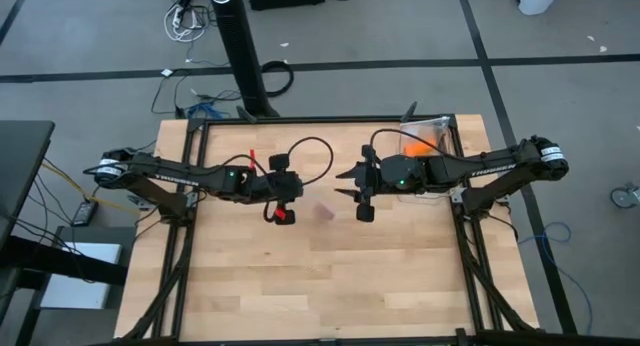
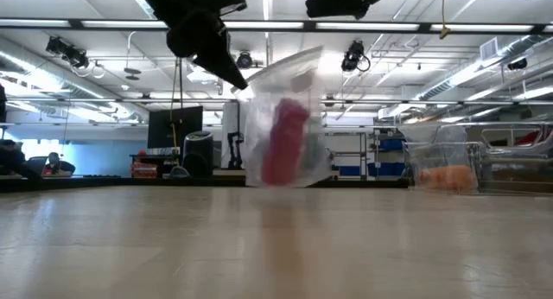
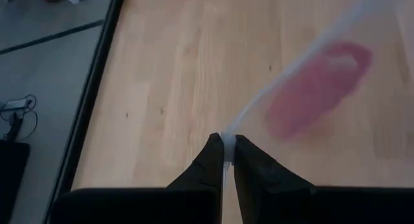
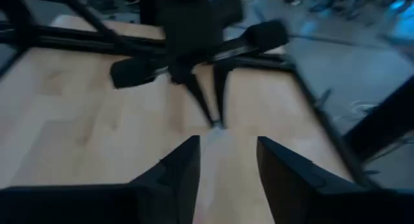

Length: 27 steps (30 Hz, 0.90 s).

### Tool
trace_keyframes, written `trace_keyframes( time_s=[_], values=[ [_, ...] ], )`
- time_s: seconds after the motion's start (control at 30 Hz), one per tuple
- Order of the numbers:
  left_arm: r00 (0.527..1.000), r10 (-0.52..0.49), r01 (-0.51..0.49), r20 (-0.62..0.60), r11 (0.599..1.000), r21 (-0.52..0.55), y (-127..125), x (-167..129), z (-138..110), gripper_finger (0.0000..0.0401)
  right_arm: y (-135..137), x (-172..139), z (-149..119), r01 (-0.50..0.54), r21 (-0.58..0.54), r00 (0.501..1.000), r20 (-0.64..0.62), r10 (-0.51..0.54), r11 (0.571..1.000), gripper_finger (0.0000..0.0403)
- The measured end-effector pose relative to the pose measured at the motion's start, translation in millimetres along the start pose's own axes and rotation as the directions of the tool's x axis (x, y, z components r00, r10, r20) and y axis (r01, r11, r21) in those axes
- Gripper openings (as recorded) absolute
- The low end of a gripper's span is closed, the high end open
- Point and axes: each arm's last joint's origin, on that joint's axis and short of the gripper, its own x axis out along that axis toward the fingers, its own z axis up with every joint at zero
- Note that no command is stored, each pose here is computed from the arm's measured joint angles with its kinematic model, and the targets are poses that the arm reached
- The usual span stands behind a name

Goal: Roll bandage
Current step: Put the transparent zip bag into the transparent bin

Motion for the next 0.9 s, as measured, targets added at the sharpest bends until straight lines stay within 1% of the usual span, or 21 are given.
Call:
trace_keyframes(
  time_s=[0.1,0.23,0.33,0.43,0.53,0.67,0.8,0.9],
  values=[
    [0.999,0.006,-0.005,0.038,1.000,-0.019,2,-2,6,0.0024,3,6,-3,-0.042,0.032,0.999,-0.014,0.042,0.999,0.0159],
    [0.997,0.009,-0.006,0.079,0.999,-0.041,6,-8,18,0.0024,8,17,-8,-0.062,0.079,0.997,-0.037,0.065,0.995,0.0162],
    [0.994,0.006,-0.001,0.106,0.999,-0.047,9,-13,27,0.0024,10,25,-11,-0.060,0.094,0.995,-0.075,0.067,0.994,0.0161],
    [0.992,0.010,-0.003,0.124,0.998,-0.055,13,-17,32,0.0024,10,29,0,-0.061,0.111,0.995,-0.067,0.068,0.992,0.0165],
    [0.991,0.017,-0.009,0.129,0.998,-0.061,17,-18,35,0.0024,8,33,11,-0.055,0.123,0.993,-0.093,0.067,0.991,0.0169],
    [0.990,0.024,-0.016,0.138,0.998,-0.057,20,-20,38,0.0024,2,45,20,-0.027,0.164,0.984,-0.167,0.055,0.986,0.0168],
    [0.990,0.030,-0.023,0.135,0.998,-0.050,20,-20,38,0.0024,-10,56,24,0.026,0.207,0.970,-0.243,0.026,0.978,0.0156],
    [0.991,0.032,-0.025,0.134,0.998,-0.049,20,-20,38,0.0024,-17,59,24,0.048,0.205,0.958,-0.287,0.014,0.978,0.0126]
  ],
)
